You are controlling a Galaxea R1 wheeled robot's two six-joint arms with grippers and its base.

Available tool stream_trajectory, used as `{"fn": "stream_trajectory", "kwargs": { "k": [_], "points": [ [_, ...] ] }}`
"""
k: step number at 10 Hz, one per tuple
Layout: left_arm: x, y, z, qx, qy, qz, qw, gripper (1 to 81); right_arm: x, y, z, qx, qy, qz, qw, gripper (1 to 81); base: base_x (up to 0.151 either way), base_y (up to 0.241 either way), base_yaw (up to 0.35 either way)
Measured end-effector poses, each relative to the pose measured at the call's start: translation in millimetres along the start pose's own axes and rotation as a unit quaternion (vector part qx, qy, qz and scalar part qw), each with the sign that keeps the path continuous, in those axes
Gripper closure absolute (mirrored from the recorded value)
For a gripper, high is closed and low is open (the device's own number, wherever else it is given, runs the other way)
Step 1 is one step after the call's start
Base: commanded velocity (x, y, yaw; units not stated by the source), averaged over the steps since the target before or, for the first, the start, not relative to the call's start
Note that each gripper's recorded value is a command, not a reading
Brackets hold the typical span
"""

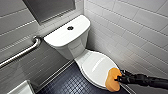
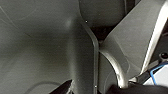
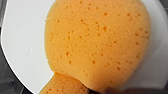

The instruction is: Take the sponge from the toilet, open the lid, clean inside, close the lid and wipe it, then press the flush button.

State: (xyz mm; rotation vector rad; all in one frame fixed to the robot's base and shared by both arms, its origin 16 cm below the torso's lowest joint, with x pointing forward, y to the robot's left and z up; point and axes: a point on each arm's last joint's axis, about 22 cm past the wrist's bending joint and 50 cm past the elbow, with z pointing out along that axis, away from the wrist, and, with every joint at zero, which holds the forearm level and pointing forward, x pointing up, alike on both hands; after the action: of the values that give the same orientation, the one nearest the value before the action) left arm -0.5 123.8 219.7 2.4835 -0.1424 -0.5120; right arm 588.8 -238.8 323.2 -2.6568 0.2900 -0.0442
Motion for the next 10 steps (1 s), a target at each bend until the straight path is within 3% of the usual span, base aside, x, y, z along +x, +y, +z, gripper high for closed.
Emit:
{"fn": "stream_trajectory", "kwargs": {
  "k": [4,6,7,9,10],
  "points": [
    [0,0,0,0.0,0.0,0.0,1.0,1.0,-56,76,-35,-0.041,-0.024,0.034,0.9983,81.1,0.0,0.0,0.0],
    [0,2,1,-0.001,0.0,0.004,1.0,1.0,-74,125,-70,-0.087,-0.031,0.049,0.9945,81.1,0.0,0.0,0.0],
    [1,5,2,-0.003,0.001,0.004,1.0,1.0,-84,127,-81,-0.09,-0.037,0.05,0.994,81.1,0.0,0.0,0.0],
    [2,6,3,-0.004,0.001,0.004,1.0,1.0,-94,82,-81,-0.047,-0.05,0.033,0.9971,81.1,0.0,0.0,0.0],
    [1,6,3,-0.004,0.001,0.005,1.0,1.0,-79,63,-81,-0.037,-0.041,0.019,0.9983,81.1,0.0,0.0,0.0]
  ]
}}
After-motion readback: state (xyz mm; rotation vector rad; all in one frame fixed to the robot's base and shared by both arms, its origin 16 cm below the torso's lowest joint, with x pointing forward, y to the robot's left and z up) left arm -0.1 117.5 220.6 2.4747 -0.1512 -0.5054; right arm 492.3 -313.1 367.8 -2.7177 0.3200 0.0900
